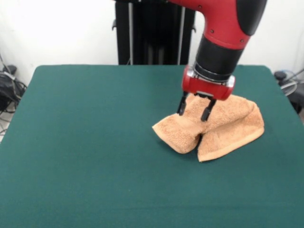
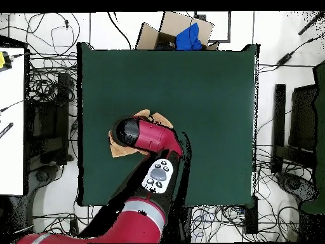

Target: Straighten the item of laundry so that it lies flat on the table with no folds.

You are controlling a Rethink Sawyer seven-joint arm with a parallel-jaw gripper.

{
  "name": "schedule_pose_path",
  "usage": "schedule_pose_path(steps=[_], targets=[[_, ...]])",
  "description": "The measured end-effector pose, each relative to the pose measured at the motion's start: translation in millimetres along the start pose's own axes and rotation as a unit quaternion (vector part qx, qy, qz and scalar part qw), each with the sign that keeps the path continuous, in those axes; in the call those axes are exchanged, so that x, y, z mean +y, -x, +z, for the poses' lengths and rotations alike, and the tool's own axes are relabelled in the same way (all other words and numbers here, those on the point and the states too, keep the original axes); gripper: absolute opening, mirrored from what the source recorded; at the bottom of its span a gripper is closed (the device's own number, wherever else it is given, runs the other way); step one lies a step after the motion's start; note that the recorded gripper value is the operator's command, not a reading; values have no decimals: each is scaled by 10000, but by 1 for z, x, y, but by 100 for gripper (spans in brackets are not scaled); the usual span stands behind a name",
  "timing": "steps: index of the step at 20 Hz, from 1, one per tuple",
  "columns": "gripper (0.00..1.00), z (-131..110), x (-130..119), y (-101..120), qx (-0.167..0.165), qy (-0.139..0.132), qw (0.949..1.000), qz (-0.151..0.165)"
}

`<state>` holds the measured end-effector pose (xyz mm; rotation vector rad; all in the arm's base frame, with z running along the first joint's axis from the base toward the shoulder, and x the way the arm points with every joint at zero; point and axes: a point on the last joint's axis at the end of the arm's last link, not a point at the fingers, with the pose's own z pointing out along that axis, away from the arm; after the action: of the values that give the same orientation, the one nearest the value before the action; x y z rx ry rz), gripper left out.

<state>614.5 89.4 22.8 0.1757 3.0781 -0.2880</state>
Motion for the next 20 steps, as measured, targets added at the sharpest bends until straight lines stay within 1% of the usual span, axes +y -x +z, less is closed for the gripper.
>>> schedule_pose_path(steps=[4, 8, 17, 20], targets=[[100, 1, 2, 5, -27, 25, 10000, 51], [100, 6, 1, 5, 2, 20, 10000, 69], [100, 29, -5, -2, 139, -38, 9999, 83], [100, 36, -5, -4, 104, -71, 9999, 70]])
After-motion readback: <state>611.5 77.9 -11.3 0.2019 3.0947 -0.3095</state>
